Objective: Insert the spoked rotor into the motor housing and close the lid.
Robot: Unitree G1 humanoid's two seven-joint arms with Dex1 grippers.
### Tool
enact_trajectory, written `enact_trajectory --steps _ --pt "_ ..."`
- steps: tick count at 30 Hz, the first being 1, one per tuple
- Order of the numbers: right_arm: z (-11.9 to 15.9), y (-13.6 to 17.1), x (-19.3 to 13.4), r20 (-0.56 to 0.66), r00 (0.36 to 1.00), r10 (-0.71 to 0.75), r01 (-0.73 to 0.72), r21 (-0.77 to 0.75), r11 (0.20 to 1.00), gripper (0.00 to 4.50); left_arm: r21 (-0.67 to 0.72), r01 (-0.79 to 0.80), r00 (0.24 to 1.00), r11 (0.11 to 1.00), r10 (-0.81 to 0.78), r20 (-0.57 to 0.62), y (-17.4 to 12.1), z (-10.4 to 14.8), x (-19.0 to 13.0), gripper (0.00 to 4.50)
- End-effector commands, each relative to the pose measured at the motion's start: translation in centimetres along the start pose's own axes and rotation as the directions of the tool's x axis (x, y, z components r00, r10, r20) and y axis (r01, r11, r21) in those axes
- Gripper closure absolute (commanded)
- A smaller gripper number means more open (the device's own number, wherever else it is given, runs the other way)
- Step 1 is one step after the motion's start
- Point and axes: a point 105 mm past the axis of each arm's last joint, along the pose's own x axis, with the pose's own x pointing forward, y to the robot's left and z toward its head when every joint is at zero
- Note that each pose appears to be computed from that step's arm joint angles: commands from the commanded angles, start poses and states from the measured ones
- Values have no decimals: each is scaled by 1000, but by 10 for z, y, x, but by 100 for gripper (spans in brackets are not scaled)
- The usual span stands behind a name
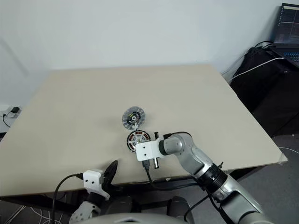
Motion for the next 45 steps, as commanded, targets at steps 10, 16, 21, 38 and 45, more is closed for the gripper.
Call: enact_trajectory --steps 10,16,21,38,45 --pt "-15 -5 -27 -52 984 -169 177 231 957 440 17 28 999 999 -28 43 1 13 4 450" --pt "-15 -19 -21 -67 956 -284 280 484 829 440 34 30 998 999 -32 54 3 18 6 450" --pt "-13 -15 -21 -100 952 -288 286 625 726 440 35 29 998 999 -31 54 1 19 5 450" --pt "13 -3 -22 -66 969 -237 201 767 610 440 56 34 996 998 -39 85 1 28 9 450" --pt "5 -9 1 -99 965 -241 214 830 515 405 78 39 995 996 -46 94 3 31 11 450"
